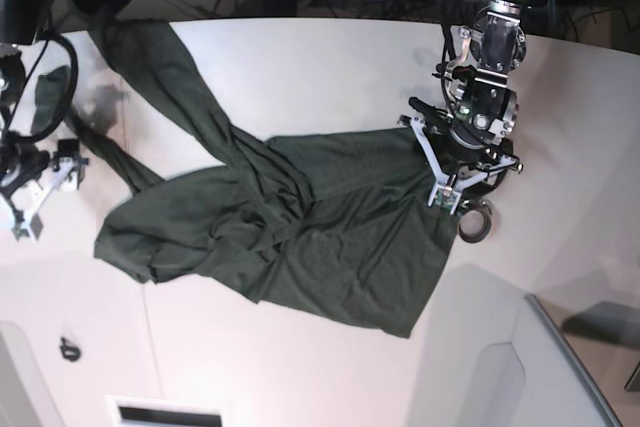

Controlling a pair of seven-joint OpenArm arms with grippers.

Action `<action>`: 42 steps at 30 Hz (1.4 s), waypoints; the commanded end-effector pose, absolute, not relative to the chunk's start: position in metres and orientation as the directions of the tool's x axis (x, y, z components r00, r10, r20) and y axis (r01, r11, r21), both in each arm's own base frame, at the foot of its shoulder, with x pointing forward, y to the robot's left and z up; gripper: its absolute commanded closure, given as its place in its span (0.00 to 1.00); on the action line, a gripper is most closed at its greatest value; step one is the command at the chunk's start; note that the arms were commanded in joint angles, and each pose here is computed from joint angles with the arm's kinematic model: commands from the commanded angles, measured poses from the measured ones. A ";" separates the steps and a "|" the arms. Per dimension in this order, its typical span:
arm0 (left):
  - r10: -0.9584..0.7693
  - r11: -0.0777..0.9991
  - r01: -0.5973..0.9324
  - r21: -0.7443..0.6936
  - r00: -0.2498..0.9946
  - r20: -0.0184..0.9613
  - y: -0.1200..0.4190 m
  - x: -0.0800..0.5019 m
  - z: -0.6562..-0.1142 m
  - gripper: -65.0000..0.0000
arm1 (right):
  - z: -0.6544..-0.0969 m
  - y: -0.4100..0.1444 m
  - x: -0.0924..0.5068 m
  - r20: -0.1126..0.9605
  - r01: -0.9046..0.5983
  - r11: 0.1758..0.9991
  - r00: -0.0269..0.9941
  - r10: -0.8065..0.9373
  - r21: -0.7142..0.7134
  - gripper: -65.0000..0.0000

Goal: Layout the t-shirt on the table in an organized manner, then fold the t-shirt properly
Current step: 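Swing the right gripper down, dragging the shirt end, then release it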

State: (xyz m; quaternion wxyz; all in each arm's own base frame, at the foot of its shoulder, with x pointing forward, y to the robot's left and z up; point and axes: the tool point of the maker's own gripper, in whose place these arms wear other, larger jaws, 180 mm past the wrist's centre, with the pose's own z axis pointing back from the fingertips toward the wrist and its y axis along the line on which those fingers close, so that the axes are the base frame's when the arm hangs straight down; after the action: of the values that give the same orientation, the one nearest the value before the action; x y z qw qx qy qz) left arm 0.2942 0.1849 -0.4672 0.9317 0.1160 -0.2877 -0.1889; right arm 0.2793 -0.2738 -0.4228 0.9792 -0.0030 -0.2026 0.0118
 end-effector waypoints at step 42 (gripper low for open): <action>-0.441 0.881 0.300 0.365 0.799 0.408 0.224 0.273 -0.487 0.51 | -0.319 -0.322 0.542 0.833 0.200 0.962 0.552 0.046 -0.186 0.98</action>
State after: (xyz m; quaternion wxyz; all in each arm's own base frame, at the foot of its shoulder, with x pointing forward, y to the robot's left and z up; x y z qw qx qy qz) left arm 0.2857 0.2157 -0.4815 0.9320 0.1317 -0.2767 -0.1937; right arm 0.5245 -0.3216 -0.3480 0.8881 -0.1298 -0.4385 -0.0450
